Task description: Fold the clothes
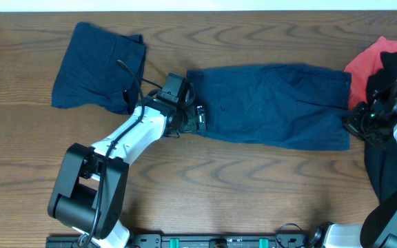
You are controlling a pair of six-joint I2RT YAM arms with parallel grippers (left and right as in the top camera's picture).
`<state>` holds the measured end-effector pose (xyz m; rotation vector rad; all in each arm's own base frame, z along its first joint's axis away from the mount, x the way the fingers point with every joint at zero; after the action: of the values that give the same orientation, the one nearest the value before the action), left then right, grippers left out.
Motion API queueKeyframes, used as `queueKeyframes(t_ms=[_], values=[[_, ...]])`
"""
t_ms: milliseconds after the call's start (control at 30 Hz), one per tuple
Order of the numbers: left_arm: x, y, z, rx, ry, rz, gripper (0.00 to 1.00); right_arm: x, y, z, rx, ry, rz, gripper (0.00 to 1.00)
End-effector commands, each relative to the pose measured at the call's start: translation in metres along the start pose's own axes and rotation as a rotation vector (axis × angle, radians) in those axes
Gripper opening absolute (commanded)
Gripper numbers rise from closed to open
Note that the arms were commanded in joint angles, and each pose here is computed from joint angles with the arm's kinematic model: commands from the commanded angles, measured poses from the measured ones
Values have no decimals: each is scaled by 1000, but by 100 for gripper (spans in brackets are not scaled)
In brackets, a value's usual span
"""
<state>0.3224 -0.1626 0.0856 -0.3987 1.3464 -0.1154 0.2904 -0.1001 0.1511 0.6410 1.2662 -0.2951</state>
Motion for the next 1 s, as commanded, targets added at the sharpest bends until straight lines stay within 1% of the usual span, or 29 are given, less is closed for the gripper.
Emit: queueKeyframes(t_ms=[0, 367, 467, 567, 633, 667, 700, 867, 967], values=[[4, 1, 1, -93, 2, -4, 98, -5, 2, 0, -20, -14, 18, 1], [4, 4, -8, -121, 56, 10, 98, -5, 3, 0, -19, -12, 25, 1], [6, 4, -5, -165, 43, 9, 98, -5, 2, 0, -19, -9, 25, 1], [7, 2, 1, -165, 5, -1, 98, -5, 2, 0, -19, -9, 25, 1], [7, 1, 5, -161, -14, -11, 94, -5, 2, 0, -19, -9, 25, 1], [7, 0, 6, -162, -17, -13, 87, -5, 2, 0, -19, -9, 25, 1], [7, 0, 6, -172, -17, -13, 83, -5, 2, 0, -19, -9, 25, 1], [25, 9, -2, -272, 35, 26, 83, -5, 2, 0, -19, -9, 25, 1], [38, 12, -6, -293, 71, 30, 83, -5, 2, 0, -19, -9, 25, 1]])
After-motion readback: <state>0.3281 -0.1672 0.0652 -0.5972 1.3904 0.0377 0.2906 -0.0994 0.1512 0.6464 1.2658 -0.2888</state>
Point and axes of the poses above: each gripper's point midway between its finger pads, its own x axis out along the fingers, its own y axis along the line the jaws close on, z = x × y, the point moved 6 cm from there along -x, back along the fingers, and after that the axes turned 5 degrees about -x, right-handed, at the moved point
